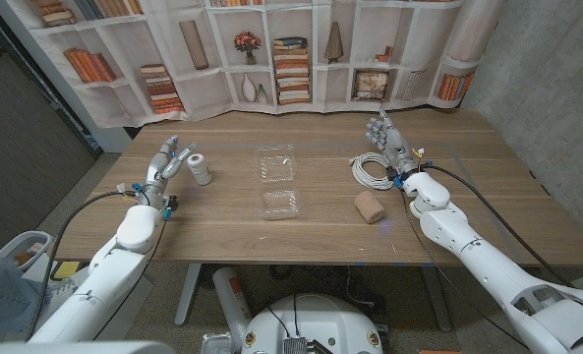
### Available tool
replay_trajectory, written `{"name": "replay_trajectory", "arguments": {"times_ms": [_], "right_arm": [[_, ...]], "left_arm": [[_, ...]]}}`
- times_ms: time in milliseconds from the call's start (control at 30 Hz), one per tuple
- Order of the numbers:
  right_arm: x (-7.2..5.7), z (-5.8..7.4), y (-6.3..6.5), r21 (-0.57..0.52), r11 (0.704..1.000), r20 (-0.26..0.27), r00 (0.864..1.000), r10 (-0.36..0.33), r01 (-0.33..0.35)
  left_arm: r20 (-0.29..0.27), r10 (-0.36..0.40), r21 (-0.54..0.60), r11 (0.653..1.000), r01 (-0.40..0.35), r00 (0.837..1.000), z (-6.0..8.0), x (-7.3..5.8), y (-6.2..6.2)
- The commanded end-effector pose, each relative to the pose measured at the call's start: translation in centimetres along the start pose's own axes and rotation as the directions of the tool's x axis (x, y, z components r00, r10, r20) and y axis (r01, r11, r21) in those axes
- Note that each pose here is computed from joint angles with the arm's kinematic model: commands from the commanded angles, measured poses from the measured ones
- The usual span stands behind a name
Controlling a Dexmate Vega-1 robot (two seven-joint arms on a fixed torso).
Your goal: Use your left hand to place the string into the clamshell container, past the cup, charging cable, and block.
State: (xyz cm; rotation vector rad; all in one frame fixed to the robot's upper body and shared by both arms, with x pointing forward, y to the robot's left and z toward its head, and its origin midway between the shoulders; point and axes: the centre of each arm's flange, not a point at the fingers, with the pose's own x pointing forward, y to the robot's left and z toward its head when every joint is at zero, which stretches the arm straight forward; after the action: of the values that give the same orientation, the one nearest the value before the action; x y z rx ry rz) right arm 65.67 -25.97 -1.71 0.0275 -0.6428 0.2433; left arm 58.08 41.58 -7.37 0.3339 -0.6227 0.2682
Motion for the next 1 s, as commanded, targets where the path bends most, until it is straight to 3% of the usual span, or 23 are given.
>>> {"name": "replay_trajectory", "arguments": {"times_ms": [33, 300, 1000], "right_arm": [[-0.3, -0.1, -0.1, 0.004, 1.000, 0.003, 1.000, -0.003, 0.003], [-0.2, -0.3, -0.1, 0.006, 1.000, 0.003, 1.000, 0.003, -0.003], [-1.1, -0.1, -0.4, 0.008, 1.000, 0.007, 1.000, 0.006, -0.006]], "left_arm": [[-0.027, 0.004, 0.040, 0.999, -0.003, 1.000, -0.4, 0.0, -0.9], [-0.051, -0.021, 0.068, 0.997, 0.025, 0.998, -0.3, 0.6, -2.2], [-0.079, -0.055, 0.069, 0.996, 0.060, 0.995, -0.3, 0.3, -4.1]]}}
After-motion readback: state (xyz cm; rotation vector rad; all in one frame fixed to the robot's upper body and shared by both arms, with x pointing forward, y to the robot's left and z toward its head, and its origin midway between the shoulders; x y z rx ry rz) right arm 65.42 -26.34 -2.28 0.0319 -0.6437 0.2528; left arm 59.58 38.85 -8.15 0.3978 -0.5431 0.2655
